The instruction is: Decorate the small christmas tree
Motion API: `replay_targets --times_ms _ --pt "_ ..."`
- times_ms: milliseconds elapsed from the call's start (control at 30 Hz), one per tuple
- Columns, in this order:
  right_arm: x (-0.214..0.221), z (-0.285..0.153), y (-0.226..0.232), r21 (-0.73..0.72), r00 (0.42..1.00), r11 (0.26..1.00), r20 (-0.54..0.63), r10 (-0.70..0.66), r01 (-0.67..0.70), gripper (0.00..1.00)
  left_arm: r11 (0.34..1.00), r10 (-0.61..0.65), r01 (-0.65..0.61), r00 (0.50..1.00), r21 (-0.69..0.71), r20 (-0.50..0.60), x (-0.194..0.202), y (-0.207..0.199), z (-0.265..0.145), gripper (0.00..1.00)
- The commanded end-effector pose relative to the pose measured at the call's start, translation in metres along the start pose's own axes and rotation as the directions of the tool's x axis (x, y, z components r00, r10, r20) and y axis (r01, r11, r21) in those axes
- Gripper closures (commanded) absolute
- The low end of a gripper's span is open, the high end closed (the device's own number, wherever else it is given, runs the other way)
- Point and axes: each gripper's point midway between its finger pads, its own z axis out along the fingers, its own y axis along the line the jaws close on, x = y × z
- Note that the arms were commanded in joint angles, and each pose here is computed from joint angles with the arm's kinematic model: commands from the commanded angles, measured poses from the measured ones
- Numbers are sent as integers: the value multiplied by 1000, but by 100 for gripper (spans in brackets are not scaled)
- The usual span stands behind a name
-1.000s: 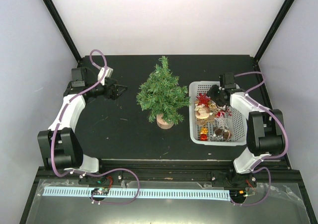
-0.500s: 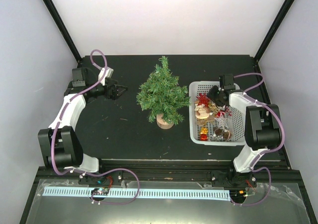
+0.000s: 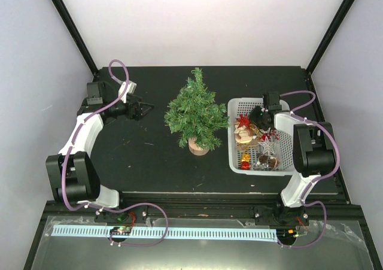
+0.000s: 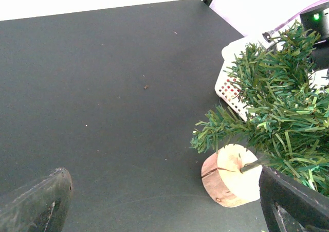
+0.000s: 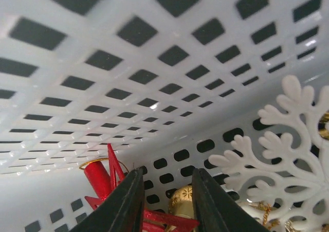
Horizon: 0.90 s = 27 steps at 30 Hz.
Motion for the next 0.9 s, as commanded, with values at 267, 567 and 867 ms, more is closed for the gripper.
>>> replay_targets --times_ms 267,567,867 --pt "-6 -7 7 -50 999 999 33 -13 15 89 1000 5 -6 1000 18 15 -5 0 -1 1" --pt "-7 -15 12 -71 999 997 42 -24 27 99 1000 13 -13 1000 11 15 -8 -2 -4 1" --pt "-21 -50 35 -132 993 989 104 -55 69 99 997 77 -77 997 -28 27 -26 -9 -15 1"
